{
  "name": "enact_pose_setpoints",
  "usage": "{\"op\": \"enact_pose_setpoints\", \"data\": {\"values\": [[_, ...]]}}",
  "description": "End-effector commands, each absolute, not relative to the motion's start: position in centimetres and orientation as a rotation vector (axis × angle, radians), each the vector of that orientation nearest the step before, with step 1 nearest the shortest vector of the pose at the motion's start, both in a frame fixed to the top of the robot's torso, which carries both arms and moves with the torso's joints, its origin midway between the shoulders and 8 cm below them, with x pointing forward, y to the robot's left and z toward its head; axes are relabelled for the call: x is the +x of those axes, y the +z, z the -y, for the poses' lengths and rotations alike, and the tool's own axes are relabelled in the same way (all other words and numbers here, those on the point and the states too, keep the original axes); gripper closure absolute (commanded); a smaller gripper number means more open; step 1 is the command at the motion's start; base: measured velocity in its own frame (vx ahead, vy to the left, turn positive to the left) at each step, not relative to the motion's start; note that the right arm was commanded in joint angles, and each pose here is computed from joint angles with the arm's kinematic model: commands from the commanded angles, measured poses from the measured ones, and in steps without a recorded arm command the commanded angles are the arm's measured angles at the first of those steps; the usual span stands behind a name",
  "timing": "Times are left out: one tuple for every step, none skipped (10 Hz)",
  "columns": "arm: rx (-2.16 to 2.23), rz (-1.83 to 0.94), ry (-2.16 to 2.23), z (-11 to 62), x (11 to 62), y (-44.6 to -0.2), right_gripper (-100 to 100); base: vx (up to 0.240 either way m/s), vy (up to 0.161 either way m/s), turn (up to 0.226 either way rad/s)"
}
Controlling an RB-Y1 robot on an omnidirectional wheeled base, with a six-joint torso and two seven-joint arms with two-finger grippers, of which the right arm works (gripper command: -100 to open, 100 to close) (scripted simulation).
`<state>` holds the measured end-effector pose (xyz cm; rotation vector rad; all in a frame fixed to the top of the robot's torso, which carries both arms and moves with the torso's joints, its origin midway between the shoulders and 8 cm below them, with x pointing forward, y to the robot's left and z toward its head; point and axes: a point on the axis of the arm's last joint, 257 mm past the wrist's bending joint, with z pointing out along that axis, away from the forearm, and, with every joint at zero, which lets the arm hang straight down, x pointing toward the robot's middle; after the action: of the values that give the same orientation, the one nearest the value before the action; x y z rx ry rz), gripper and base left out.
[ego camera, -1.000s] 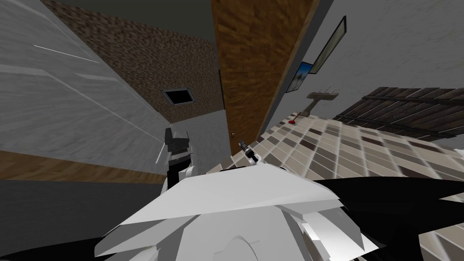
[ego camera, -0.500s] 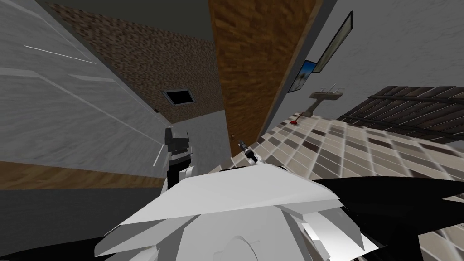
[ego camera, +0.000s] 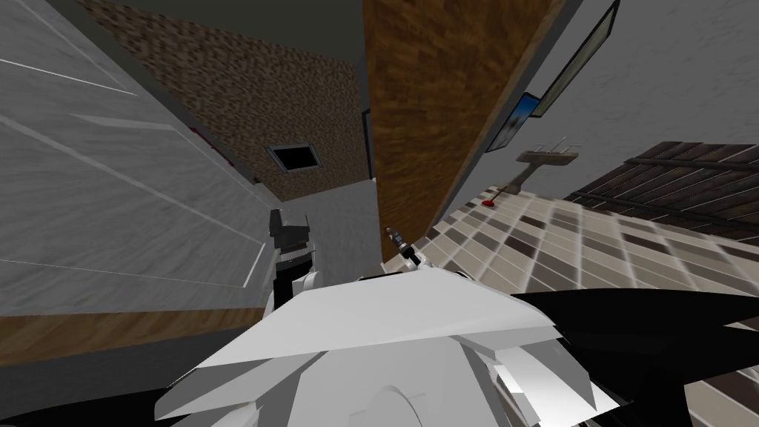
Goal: Push the door open
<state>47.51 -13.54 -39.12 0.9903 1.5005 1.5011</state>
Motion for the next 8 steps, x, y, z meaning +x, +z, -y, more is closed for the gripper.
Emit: {"op": "enact_pose_setpoints", "data": {"values": [[0.995, -1.497, 1.498, 13.42, 47.58, -39.14, -100, 0.211, 0.081, 0.031], [0.997, -1.495, 1.498, 13.36, 47.60, -39.14, -100, 0.184, 0.062, 0.009], [0.996, -1.497, 1.499, 13.37, 47.48, -39.21, -100, 0.066, 0.025, -0.007], [0.996, -1.497, 1.499, 13.37, 47.48, -39.21, 100, -0.013, -0.002, 0.006], [0.996, -1.497, 1.499, 13.37, 47.48, -39.21, 100, -0.022, -0.010, 0.013], [0.996, -1.497, 1.499, 13.37, 47.48, -39.21, 100, -0.014, -0.008, 0.004], [0.996, -1.497, 1.499, 13.37, 47.48, -39.21, 100, -0.009, -0.004, -0.004], [0.996, -1.497, 1.499, 13.37, 47.48, -39.21, 100, -0.007, -0.001, -0.005]]}}
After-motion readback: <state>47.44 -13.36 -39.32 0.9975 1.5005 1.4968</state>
